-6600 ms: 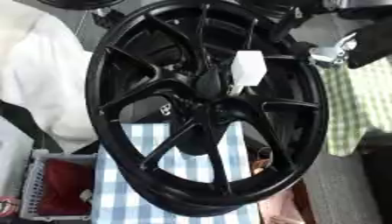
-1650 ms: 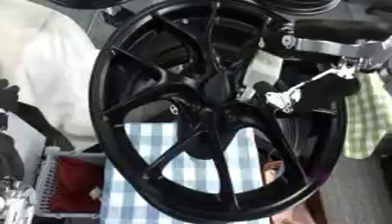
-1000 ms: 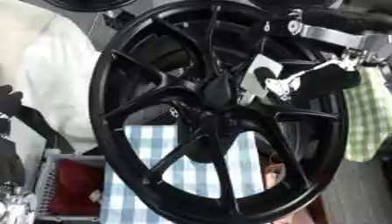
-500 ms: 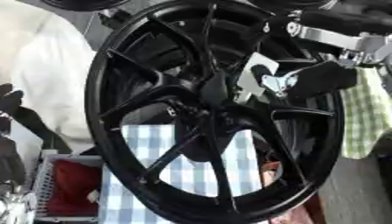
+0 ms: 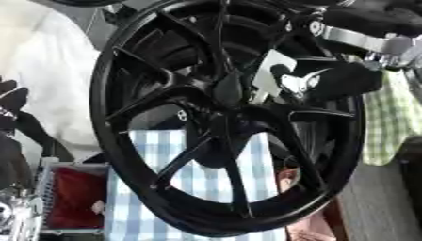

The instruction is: Pull the pin out of the wheel hub.

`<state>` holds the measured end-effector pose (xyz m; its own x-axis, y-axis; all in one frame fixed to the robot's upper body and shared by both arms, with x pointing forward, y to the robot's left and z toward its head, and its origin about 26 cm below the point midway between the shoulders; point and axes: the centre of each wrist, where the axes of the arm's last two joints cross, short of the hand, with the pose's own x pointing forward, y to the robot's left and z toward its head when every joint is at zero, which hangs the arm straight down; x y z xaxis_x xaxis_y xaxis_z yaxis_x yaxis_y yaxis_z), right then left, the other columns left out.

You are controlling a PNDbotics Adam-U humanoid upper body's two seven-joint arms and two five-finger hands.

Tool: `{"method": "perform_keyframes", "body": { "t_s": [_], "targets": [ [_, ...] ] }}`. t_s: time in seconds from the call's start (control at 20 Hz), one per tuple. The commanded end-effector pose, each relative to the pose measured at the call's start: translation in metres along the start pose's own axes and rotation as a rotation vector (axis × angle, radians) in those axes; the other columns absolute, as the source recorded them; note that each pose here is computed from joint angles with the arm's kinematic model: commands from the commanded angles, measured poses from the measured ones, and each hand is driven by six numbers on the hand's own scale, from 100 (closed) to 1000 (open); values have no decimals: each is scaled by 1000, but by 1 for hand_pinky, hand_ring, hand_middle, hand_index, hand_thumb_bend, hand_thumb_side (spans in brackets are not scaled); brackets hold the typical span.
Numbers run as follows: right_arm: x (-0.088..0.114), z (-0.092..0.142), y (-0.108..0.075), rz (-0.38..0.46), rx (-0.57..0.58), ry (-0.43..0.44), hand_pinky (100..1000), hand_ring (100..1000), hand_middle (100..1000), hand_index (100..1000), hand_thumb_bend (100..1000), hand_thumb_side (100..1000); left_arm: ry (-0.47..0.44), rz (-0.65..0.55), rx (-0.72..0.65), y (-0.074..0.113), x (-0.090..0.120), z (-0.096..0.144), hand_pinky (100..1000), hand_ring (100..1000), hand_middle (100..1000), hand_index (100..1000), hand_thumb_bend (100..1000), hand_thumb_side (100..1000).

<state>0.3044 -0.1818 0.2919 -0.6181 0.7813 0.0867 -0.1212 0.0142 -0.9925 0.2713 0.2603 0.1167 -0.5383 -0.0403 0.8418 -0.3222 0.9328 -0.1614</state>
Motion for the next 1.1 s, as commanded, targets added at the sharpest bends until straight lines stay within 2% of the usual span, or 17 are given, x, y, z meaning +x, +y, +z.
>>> {"method": "perform_keyframes", "body": {
  "t_s": [0.05,0.4,0.65,1.1],
  "targets": [
    [0,3,-4,31,-32,40,909,883,781,888,171,589,-22,9,-9,0,6,-2,844,710,655,774,182,746],
    [2,0,4,27,-12,60,905,880,781,913,154,636,-21,12,-12,-1,7,-2,845,710,656,774,183,746],
    [2,0,5,28,-11,81,898,877,781,913,179,636,-21,13,-14,-1,7,-2,845,711,657,773,178,748],
    [-1,-8,11,22,5,104,883,865,772,905,158,672,-22,17,-20,-2,7,-2,847,709,653,773,169,752]
  ]
}}
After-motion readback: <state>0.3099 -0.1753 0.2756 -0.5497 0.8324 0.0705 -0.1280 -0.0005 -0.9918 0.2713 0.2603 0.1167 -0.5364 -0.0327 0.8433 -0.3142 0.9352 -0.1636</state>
